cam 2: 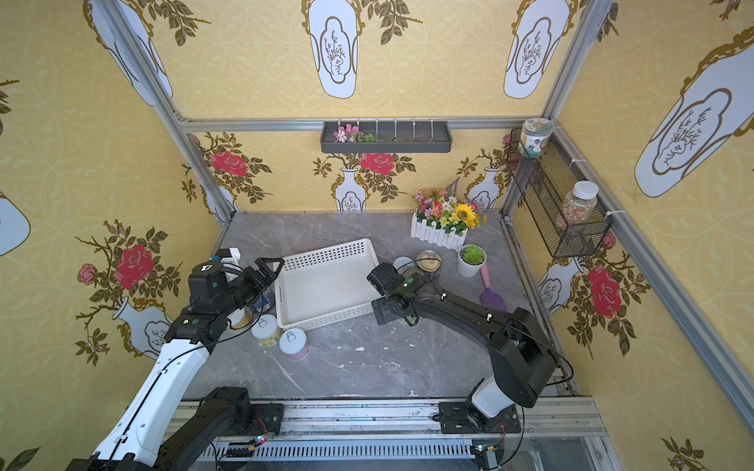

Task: Put the canned food in the basket
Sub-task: Pick up the canned food from the center of the board, then place the canned food in the basket, then pick up the canned food from the center of the board.

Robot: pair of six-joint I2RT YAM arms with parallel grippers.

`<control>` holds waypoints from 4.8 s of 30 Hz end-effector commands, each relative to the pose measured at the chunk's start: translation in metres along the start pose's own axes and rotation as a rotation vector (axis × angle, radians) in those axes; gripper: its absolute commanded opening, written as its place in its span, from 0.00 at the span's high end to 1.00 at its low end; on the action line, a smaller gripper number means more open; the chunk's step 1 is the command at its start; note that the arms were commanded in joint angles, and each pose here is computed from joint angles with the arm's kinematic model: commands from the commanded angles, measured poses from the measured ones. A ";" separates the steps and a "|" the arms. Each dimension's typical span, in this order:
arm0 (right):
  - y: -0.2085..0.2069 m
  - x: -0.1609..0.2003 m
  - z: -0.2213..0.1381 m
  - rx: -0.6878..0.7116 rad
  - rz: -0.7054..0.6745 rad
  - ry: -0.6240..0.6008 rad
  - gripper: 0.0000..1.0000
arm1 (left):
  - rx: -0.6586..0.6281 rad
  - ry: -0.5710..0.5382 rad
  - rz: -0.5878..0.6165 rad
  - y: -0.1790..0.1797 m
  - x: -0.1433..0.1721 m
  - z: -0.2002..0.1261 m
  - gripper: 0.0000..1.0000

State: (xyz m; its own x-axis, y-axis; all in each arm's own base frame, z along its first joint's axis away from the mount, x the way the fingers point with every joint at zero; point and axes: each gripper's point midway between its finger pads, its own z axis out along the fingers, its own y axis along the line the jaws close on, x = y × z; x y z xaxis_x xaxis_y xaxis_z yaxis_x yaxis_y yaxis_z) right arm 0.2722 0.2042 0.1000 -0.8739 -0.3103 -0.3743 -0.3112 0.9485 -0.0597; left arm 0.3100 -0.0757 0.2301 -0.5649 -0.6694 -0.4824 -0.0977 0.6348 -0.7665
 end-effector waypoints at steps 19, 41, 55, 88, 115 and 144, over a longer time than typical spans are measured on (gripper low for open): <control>-0.038 0.003 0.061 0.035 0.118 0.173 0.03 | 0.014 0.001 0.014 -0.002 0.000 0.002 0.00; -0.012 -0.001 -0.010 0.007 0.041 0.110 0.40 | 0.016 0.005 0.011 -0.003 0.000 0.003 0.00; 0.108 -0.099 -0.084 -0.111 -0.123 -0.077 0.39 | 0.011 -0.010 0.006 -0.003 -0.002 -0.002 0.00; 0.067 -0.208 0.114 -0.075 -0.004 -0.037 0.34 | 0.017 -0.012 -0.003 -0.007 -0.004 -0.005 0.00; 0.056 -0.236 0.066 -0.042 0.001 -0.175 0.03 | 0.036 -0.011 0.006 -0.012 -0.005 -0.006 0.00; 0.311 0.008 0.004 -0.191 -0.427 -0.174 0.03 | -0.303 -0.280 -0.129 0.058 -0.061 -0.078 0.00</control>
State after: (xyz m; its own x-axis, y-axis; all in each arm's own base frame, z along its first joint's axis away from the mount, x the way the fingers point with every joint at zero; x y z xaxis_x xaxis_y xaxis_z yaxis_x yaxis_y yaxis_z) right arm 0.1682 0.4848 0.0776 -0.5615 -0.6699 -0.4858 -0.7160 0.6876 -0.1206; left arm 0.2781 0.0354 0.2499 -0.2568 -0.8165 -0.5171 -0.4270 0.5759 -0.6971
